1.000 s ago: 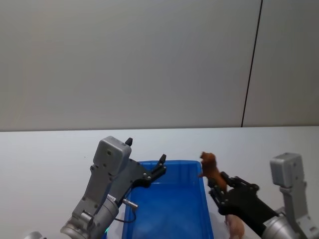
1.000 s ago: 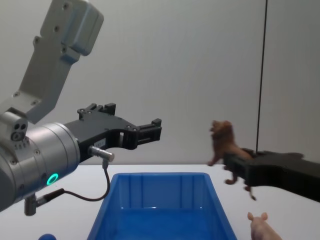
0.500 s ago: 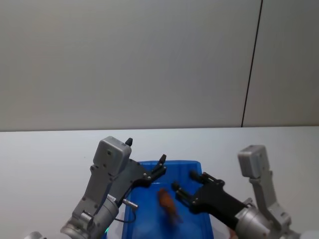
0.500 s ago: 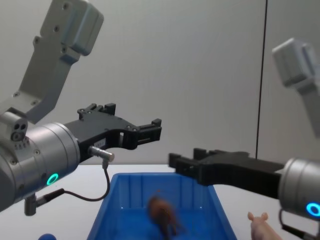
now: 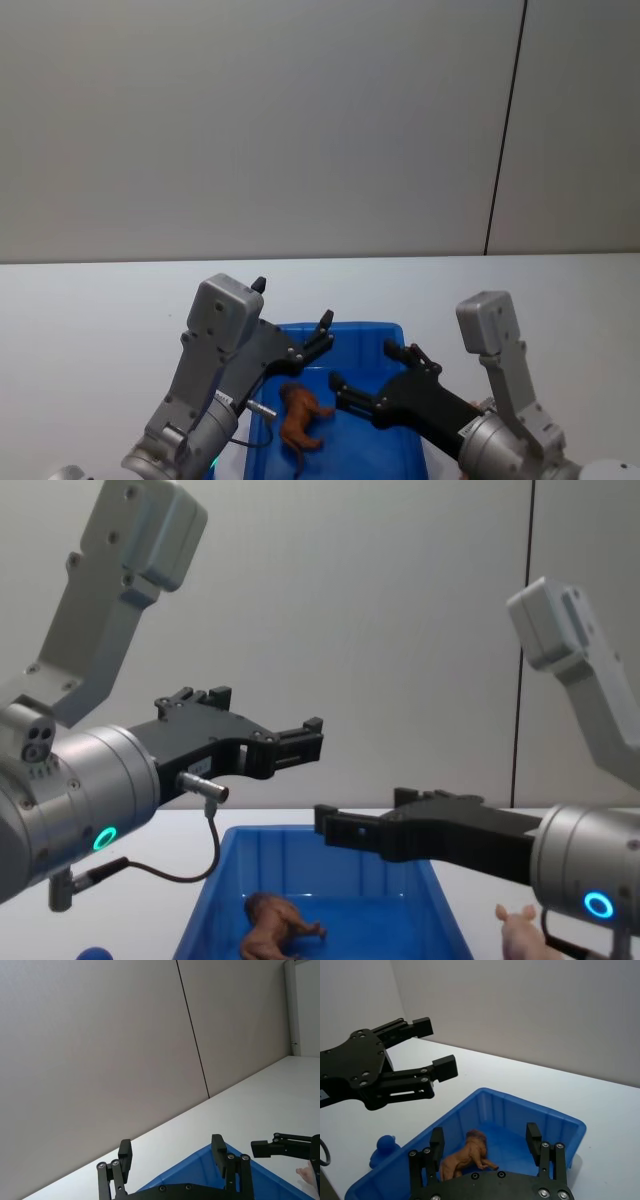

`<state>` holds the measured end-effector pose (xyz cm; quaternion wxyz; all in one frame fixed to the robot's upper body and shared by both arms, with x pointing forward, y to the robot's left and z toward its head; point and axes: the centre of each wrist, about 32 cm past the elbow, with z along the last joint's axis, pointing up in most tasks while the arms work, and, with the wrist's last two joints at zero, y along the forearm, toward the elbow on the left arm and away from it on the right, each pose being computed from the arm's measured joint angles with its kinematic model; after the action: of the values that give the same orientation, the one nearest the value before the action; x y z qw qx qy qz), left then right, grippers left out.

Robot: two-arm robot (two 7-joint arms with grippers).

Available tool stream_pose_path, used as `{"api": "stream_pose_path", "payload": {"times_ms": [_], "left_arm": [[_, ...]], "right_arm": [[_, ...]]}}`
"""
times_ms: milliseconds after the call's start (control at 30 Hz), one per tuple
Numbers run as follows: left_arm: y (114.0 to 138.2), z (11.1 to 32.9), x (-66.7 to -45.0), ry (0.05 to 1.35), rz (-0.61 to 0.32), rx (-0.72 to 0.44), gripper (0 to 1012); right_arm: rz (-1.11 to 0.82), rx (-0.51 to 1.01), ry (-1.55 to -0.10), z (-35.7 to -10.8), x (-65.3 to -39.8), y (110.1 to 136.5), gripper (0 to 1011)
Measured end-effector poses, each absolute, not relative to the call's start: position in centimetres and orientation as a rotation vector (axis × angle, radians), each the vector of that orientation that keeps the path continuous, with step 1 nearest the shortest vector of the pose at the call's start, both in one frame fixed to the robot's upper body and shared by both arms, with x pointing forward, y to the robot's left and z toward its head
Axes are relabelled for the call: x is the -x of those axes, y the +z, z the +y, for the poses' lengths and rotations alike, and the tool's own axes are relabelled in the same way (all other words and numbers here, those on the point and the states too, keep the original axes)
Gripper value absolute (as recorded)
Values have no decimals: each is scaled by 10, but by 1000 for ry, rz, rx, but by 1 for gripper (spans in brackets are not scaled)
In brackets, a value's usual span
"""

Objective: Pick up the two dolls from the table and place them into the box.

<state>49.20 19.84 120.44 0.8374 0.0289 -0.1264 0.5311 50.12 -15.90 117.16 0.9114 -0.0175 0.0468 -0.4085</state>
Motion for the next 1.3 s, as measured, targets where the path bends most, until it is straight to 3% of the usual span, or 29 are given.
{"api": "stream_pose_path", "payload": {"times_ms": [733,1300], "left_arm": [[1204,198,-492,1124,-268,-61,1001],[1204,198,-492,1124,-268,-61,1001]], "right_arm": [[40,85,-1124,-169,-455,1176,1001],[108,167,-1289,-182,-428,1160,1001]]}}
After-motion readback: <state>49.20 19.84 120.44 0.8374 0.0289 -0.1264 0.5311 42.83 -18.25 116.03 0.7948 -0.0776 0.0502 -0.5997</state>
